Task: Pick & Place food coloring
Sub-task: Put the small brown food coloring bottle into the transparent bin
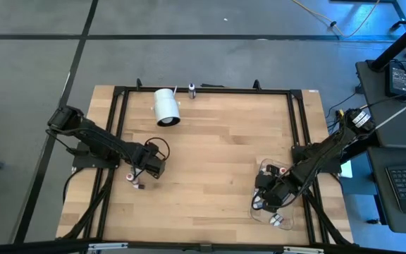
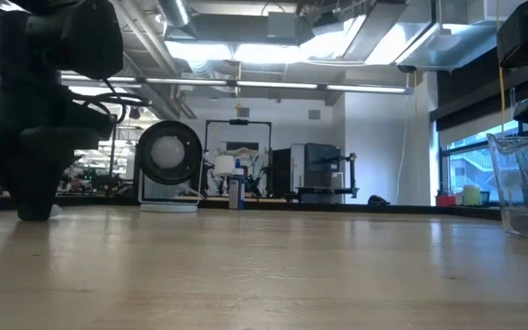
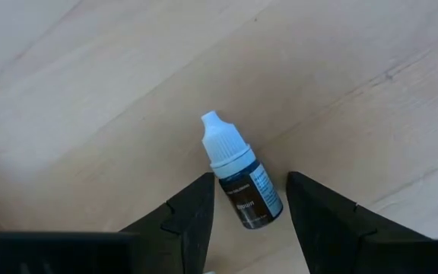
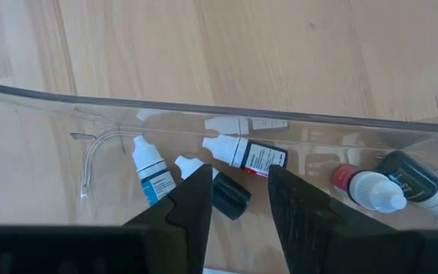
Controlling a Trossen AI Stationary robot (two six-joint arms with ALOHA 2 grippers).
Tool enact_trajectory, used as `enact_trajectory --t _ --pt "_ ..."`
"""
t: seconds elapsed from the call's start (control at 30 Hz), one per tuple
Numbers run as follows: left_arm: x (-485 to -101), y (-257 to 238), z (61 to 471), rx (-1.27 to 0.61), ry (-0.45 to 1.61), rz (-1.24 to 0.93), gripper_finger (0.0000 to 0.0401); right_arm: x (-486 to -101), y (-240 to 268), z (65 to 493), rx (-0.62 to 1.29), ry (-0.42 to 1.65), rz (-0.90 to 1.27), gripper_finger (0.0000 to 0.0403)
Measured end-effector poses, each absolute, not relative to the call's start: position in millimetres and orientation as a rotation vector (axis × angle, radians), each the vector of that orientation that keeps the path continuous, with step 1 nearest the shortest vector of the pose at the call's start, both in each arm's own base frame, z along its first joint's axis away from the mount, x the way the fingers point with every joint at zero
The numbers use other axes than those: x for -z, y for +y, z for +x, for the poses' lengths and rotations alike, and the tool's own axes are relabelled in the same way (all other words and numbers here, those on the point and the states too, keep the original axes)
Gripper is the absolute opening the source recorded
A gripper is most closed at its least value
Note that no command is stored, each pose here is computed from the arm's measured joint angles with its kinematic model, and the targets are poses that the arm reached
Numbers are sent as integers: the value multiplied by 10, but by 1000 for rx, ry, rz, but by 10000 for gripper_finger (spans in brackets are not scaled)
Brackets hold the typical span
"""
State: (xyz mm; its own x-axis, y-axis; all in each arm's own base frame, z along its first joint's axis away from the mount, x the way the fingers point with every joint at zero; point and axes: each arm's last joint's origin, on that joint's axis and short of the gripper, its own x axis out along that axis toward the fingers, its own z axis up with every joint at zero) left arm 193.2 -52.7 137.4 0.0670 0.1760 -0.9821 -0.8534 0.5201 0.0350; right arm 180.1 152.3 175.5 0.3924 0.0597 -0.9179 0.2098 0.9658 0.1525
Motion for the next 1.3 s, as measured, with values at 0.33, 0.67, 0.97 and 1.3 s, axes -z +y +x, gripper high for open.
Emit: enact_trajectory --t 0.33,0.67,0.97,1.3 --pt "-1373 -535 1949 -859 1264 -696 100 -1755 1524 1801 95 1169 262 132" --pt "-1424 -542 2020 -761 1240 -590 67 -1917 1596 1848 13 1197 293 132" --pt "-1784 -693 2539 -399 902 -582 68 -2164 1674 2068 -70 880 38 132" --pt "-2113 -793 2864 -98 487 -454 70 -2414 1794 2281 -258 517 -242 132"
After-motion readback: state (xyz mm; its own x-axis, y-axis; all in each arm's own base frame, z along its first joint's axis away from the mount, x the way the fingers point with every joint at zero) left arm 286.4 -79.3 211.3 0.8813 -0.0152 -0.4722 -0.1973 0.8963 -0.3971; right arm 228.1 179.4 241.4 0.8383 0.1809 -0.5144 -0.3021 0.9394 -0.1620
